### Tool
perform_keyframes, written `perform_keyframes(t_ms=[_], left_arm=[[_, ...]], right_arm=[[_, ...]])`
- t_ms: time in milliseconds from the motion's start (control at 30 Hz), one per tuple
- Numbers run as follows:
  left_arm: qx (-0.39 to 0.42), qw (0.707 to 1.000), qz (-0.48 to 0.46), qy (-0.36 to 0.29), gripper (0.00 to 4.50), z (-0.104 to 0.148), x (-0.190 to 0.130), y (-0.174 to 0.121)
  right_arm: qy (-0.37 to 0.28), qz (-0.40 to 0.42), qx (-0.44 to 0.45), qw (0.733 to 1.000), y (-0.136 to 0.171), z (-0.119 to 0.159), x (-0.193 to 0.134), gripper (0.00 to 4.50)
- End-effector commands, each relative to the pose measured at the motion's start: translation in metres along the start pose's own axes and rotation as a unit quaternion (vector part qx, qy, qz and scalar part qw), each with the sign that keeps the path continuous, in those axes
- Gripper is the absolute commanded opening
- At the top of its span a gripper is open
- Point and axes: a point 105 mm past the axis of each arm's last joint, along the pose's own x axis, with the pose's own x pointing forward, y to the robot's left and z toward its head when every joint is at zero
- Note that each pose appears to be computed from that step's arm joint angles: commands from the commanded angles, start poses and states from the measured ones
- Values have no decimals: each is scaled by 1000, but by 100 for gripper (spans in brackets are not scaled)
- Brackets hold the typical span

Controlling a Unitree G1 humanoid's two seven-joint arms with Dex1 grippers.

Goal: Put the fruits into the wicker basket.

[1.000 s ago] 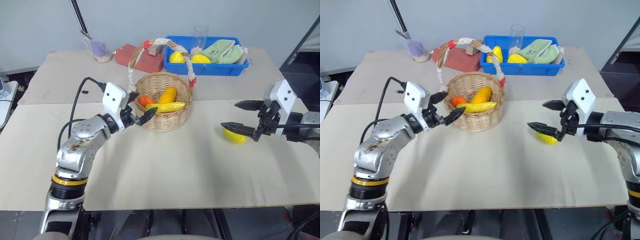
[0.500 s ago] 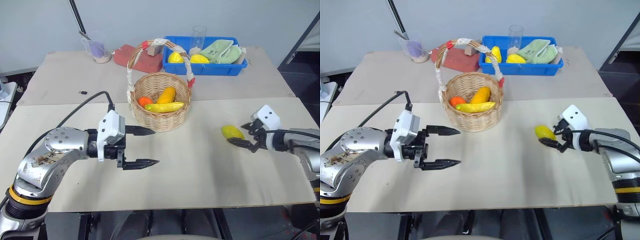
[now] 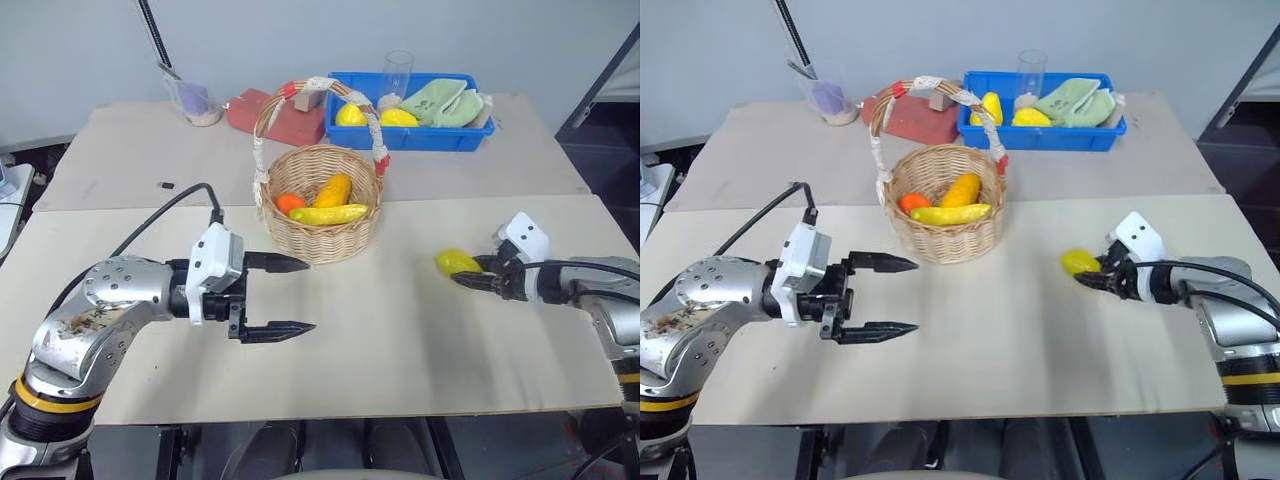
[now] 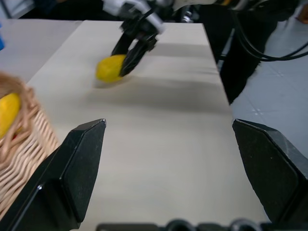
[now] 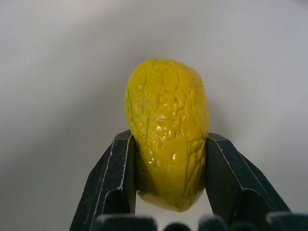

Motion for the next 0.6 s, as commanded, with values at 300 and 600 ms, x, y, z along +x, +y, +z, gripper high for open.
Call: perform_keyframes(t_ms=[300,600], left_arm=[[5,994,98,-38,450,14,-20,16],[12,984,159,-79,450,30,-26,31]], right_arm=[[-238,39,-50,969,37,158,56,156],[-265,-35,-27,963,17,184,98,330]])
